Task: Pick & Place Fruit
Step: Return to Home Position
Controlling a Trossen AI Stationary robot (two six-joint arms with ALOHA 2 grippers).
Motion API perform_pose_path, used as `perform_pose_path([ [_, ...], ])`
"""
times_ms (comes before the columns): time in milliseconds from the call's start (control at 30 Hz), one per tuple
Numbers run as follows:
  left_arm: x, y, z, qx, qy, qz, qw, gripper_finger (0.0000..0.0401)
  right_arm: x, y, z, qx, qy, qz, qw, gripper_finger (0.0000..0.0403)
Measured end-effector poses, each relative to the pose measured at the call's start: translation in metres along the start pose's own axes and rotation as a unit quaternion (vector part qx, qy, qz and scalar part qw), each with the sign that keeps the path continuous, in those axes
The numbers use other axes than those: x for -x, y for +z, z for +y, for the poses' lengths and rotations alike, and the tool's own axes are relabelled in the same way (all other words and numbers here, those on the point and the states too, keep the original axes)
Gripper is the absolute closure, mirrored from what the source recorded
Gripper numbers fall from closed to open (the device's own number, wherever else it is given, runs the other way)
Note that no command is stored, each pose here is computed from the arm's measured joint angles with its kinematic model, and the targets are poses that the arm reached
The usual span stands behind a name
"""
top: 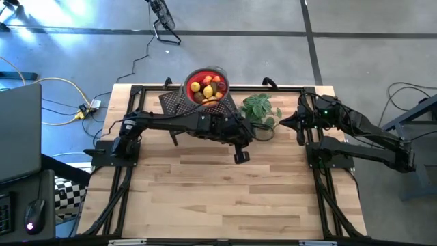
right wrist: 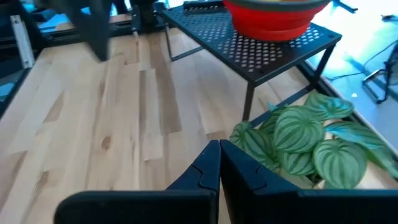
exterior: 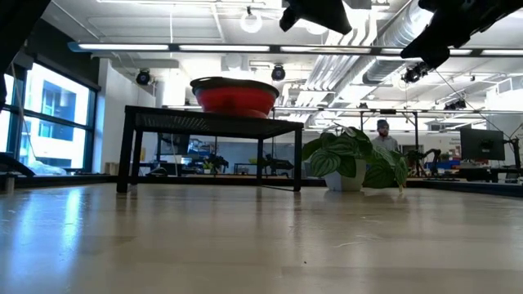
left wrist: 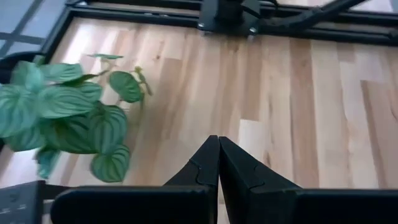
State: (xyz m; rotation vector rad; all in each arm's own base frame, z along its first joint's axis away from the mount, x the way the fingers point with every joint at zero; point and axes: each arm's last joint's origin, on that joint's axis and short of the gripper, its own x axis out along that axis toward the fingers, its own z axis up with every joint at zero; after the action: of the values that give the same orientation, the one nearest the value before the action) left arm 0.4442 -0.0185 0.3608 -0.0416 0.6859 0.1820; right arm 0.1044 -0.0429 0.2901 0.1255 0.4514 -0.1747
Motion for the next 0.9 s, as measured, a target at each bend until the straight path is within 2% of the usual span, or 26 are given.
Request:
perform_pose_path([
  [333, 0.0, 0.005, -0.004, 0.016, -0.007, -0.029, 0.999, 0.0398, 0.0, 0.001, -0.001, 0.001, -0.017, -0.002, 1.0, 0.04],
  [567, -0.017, 0.006, -0.014, 0.027, -0.025, -0.109, 0.993, 0.0398, 0.0, 0.001, -0.001, 0.004, -0.016, -0.002, 1.0, 0.04],
  [667, -0.034, -0.007, -0.025, 0.033, -0.052, -0.137, 0.989, 0.0398, 0.0, 0.001, -0.001, 0.014, -0.016, -0.002, 1.0, 0.0401],
  [800, -0.056, -0.036, -0.032, 0.048, -0.089, -0.147, 0.984, 0.0398, 0.0, 0.001, -0.001, 0.04, -0.016, -0.001, 0.999, 0.0401],
  [900, -0.052, -0.048, -0.03, 0.056, -0.092, -0.172, 0.979, 0.0398, 0.0, 0.001, -0.001, 0.046, -0.016, -0.001, 0.999, 0.0401],
])
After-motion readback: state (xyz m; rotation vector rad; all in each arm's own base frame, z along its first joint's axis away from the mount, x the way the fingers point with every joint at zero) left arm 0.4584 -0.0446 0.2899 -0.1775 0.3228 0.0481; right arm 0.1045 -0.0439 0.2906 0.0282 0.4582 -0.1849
